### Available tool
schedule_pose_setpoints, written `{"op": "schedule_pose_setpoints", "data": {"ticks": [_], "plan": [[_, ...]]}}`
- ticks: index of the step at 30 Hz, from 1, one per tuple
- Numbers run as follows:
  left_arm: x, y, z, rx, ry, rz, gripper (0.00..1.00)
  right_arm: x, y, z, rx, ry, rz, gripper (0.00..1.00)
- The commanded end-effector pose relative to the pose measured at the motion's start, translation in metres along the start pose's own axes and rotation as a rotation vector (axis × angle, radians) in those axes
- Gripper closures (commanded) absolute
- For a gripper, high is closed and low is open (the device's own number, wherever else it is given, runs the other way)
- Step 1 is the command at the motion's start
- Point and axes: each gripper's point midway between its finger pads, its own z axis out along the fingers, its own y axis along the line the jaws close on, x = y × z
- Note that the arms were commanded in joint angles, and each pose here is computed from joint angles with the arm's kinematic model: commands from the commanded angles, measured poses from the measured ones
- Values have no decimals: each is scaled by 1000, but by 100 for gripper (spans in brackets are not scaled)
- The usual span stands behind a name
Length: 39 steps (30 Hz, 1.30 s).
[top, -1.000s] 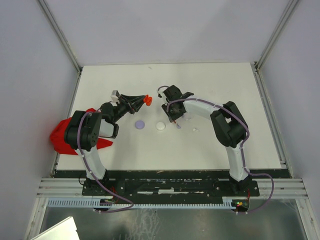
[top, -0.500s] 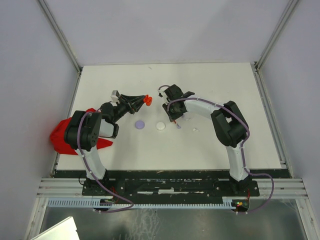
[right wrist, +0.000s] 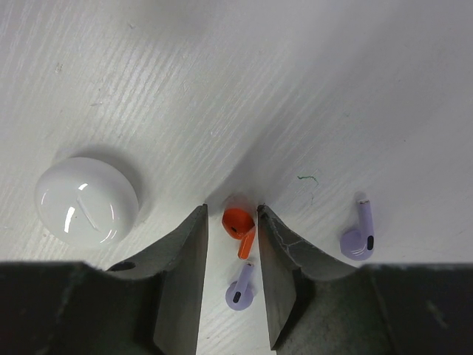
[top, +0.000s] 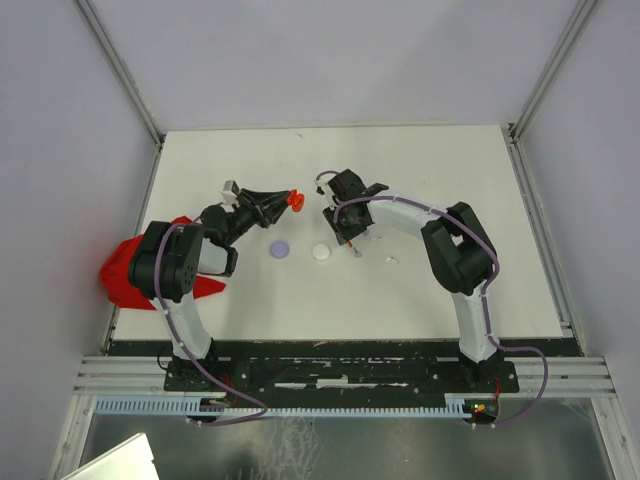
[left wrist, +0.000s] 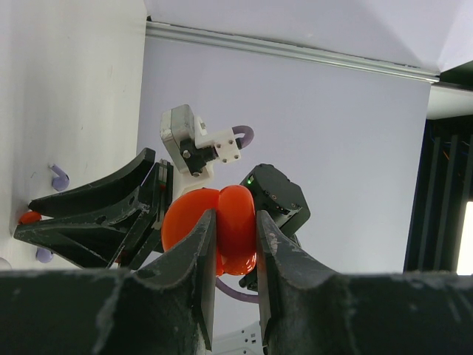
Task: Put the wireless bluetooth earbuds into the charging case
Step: Pick up the earbud from the center of the board.
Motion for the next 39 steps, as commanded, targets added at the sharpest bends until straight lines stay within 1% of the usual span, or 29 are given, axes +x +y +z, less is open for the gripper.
{"op": "schedule_pose_setpoints", "data": {"ticks": [1, 14, 21, 23, 26, 29, 33, 39], "plan": [[6, -21, -4, 59, 21, 52, 97, 2, -4, 0, 13, 13, 19, 60], [5, -21, -3, 61, 20, 52, 97, 5, -8, -1, 37, 28, 26, 61], [6, -21, -4, 62, 21, 51, 97, 8, -10, 0, 45, 41, 27, 66], [5, -21, -4, 63, 20, 52, 97, 9, -10, 0, 48, 42, 27, 68], [5, -20, -4, 62, 19, 51, 97, 8, -10, 0, 48, 42, 25, 74], [5, -20, -4, 62, 19, 51, 97, 5, -10, -2, 49, 34, 25, 83], [5, -19, -4, 59, 19, 49, 97, -8, -10, -10, 50, -5, 22, 86], [5, -17, -5, 52, 16, 46, 97, -49, -16, -42, 76, -166, 19, 88]]}}
